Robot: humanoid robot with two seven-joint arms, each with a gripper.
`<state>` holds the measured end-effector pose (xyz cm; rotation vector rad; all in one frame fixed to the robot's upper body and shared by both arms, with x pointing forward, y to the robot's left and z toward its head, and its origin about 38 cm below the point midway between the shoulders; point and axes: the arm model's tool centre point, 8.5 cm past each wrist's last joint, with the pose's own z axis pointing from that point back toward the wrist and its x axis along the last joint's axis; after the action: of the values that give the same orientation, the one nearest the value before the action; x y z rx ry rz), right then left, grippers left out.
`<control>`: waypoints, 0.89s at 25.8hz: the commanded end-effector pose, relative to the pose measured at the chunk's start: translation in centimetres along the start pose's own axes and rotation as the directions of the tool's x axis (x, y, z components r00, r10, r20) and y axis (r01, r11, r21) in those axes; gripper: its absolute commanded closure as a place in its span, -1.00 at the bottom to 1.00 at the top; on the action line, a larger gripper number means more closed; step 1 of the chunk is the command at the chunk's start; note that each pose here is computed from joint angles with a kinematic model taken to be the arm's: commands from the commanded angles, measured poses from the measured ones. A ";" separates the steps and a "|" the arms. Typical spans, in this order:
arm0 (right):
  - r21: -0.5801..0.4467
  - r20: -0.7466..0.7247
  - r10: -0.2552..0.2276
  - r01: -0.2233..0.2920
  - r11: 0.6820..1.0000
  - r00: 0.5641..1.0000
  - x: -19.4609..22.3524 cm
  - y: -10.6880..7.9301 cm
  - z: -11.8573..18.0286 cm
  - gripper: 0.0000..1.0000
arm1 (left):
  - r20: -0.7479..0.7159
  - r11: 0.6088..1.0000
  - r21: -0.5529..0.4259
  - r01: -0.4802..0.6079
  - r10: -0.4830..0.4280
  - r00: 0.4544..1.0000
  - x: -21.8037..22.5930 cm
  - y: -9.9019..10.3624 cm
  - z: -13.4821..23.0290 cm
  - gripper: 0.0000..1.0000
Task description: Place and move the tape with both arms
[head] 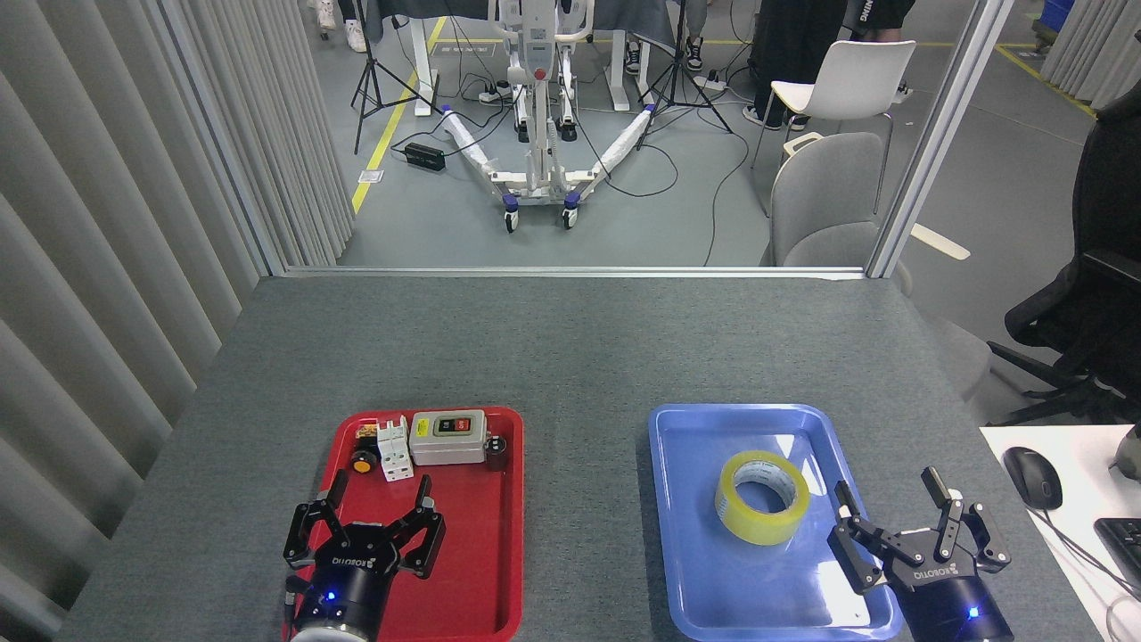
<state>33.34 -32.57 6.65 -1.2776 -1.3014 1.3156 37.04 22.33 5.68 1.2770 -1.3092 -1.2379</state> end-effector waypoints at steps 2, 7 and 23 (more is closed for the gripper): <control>0.009 -0.063 -0.058 0.059 0.998 0.996 0.1 0.9 0.6 -0.98 | 0.000 1.000 0.002 0.000 0.000 1.000 0.0 0.1 -0.1 -1.00; 0.019 -0.066 -0.082 0.083 0.996 0.994 0.9 1.1 0.9 -0.98 | 0.000 1.000 -0.010 -0.001 0.001 1.000 0.0 -0.3 0.0 -1.00; 0.071 -0.085 -0.101 0.107 0.992 0.991 1.5 0.8 3.3 -0.99 | -0.007 1.000 0.002 0.004 -0.004 1.000 -0.3 0.1 -0.1 -1.00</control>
<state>29.97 -31.39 5.32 -1.1801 -1.2332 1.2120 37.21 22.55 5.75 1.2841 -1.3038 -1.2338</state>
